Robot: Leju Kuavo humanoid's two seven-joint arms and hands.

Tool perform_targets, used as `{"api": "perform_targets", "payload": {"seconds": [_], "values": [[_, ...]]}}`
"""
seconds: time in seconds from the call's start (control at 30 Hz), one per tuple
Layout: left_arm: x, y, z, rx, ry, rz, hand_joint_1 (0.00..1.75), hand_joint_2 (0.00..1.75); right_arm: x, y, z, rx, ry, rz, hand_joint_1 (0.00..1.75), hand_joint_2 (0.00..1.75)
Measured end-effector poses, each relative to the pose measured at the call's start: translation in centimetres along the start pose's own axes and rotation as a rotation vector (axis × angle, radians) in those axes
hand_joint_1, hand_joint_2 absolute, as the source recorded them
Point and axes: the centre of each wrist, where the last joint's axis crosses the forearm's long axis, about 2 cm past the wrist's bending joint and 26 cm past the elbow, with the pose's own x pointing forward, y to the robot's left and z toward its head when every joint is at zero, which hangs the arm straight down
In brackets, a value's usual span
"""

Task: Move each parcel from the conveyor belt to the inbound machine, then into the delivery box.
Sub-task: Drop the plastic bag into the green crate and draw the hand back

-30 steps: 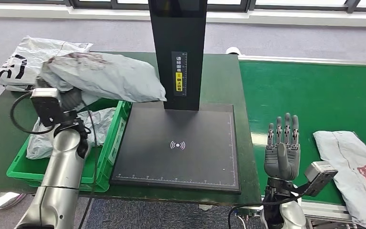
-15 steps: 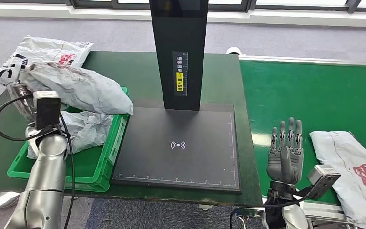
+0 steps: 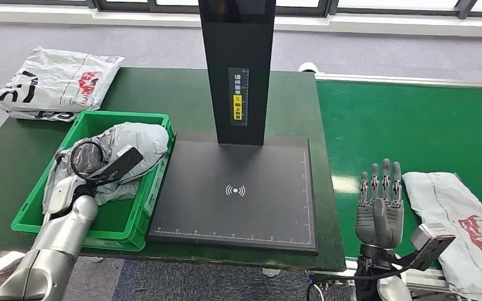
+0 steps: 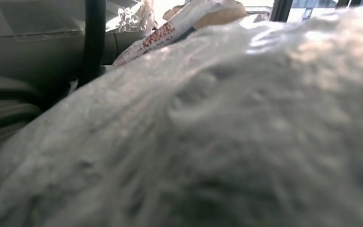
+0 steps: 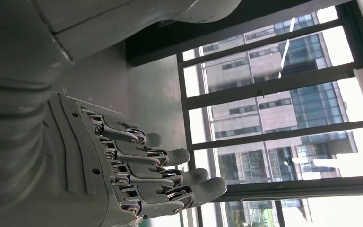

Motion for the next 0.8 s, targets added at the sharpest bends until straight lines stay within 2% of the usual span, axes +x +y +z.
{"api": "perform_targets", "payload": {"seconds": [0.03, 0.13, 0.17, 0.2, 0.33, 0.5, 0.67, 0.8], "values": [[0.0, -0.1, 0.0, -0.005, -0.003, -0.005, 0.00, 1.31, 0.0, 0.0, 0.0, 0.000, 0.000, 0.000, 0.00, 1.75], [0.0, -0.2, 0.1, -0.008, -0.027, 0.009, 0.00, 1.31, 0.0, 0.0, 0.1, 0.006, 0.004, 0.003, 0.00, 1.75], [0.1, -0.2, 0.1, 0.003, -0.032, 0.028, 0.00, 1.75, 0.1, 0.0, 0.1, 0.010, 0.007, 0.005, 0.00, 1.75], [0.2, -0.2, 0.1, 0.022, -0.029, 0.047, 0.00, 1.75, 0.1, 0.0, 0.1, 0.013, 0.014, 0.009, 0.00, 1.75], [0.5, 0.2, -0.1, 0.099, 0.018, 0.088, 0.00, 0.00, 0.2, 0.0, -0.1, 0.022, 0.041, 0.027, 0.00, 1.75], [0.4, 0.8, -0.3, 0.216, 0.030, 0.194, 0.00, 0.00, 0.2, 0.0, -0.5, 0.021, 0.057, 0.048, 0.00, 1.75], [1.0, 2.4, -0.3, 0.498, -0.075, 0.450, 0.00, 0.00, 0.1, 0.0, -0.9, 0.011, 0.073, 0.052, 0.00, 1.75], [2.1, 3.4, 0.5, 0.697, -0.145, 0.624, 0.00, 0.00, -0.1, -0.1, -0.8, 0.008, 0.084, 0.052, 0.00, 1.75]]}}
